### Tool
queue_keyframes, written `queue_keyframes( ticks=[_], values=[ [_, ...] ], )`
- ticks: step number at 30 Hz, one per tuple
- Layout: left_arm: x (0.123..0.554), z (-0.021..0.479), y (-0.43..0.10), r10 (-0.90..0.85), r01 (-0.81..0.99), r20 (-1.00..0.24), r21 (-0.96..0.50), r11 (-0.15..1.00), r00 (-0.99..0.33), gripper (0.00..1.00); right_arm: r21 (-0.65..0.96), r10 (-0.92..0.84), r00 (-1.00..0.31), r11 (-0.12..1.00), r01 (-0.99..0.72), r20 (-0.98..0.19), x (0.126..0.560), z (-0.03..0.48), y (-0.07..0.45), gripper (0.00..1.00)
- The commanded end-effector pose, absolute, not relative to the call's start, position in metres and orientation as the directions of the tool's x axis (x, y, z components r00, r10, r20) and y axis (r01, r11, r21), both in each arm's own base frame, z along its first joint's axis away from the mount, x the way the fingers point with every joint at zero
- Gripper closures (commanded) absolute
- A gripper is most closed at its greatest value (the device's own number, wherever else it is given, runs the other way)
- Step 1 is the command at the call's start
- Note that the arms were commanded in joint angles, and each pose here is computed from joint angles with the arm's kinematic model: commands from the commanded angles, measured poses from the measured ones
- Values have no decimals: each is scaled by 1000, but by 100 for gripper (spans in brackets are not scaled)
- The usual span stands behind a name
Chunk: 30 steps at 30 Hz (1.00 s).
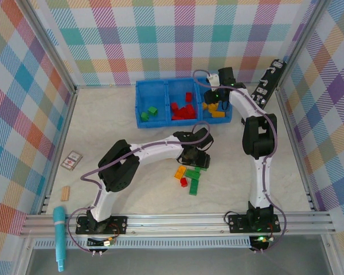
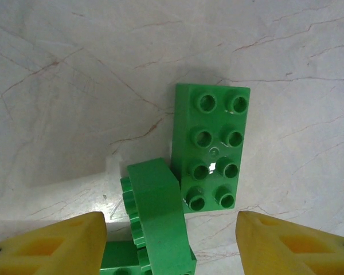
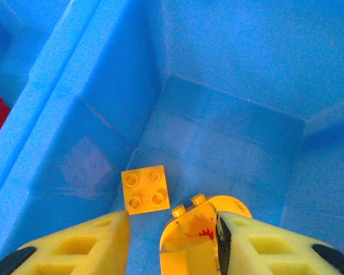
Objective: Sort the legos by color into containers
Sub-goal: Place the lego in the container, then pick up the lego from the middle-left of the table.
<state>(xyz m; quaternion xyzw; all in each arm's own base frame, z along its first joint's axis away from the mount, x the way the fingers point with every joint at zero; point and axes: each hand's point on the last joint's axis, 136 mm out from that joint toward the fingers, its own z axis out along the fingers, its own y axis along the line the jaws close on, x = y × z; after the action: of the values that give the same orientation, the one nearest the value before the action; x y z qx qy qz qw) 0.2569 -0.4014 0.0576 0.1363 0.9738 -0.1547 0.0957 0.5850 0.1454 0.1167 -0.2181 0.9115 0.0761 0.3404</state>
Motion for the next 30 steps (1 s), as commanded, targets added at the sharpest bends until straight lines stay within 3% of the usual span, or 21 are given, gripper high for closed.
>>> queue_keyframes(
  ticks=[1, 5, 12, 18, 24, 30],
  values=[
    [246, 47, -396, 249, 287, -177, -244, 926, -952, 42, -5, -327, -606, 882, -470, -725, 587, 164, 155, 54],
    [244, 41, -393, 255, 287, -161, -226, 931, -954, 55, -3, -323, -597, 881, -472, -734, 583, 172, 155, 53],
    [241, 29, -390, 264, 287, -135, -207, 935, -955, 65, -21, -334, -592, 882, -471, -734, 574, 180, 151, 54],
    [244, 34, -380, 270, 293, -150, -167, 941, -951, 83, -32, -325, -588, 891, -453, -741, 563, 191, 146, 54],
    [273, 77, -343, 246, 278, -235, -112, 954, -940, 90, -29, -306, -608, 907, -421, -733, 545, 193, 138, 54],
    [347, 143, -305, 192, 247, -446, -68, 967, -874, 89, 50, -245, -653, 916, -399, -717, 508, 189, 136, 54]
  ],
)
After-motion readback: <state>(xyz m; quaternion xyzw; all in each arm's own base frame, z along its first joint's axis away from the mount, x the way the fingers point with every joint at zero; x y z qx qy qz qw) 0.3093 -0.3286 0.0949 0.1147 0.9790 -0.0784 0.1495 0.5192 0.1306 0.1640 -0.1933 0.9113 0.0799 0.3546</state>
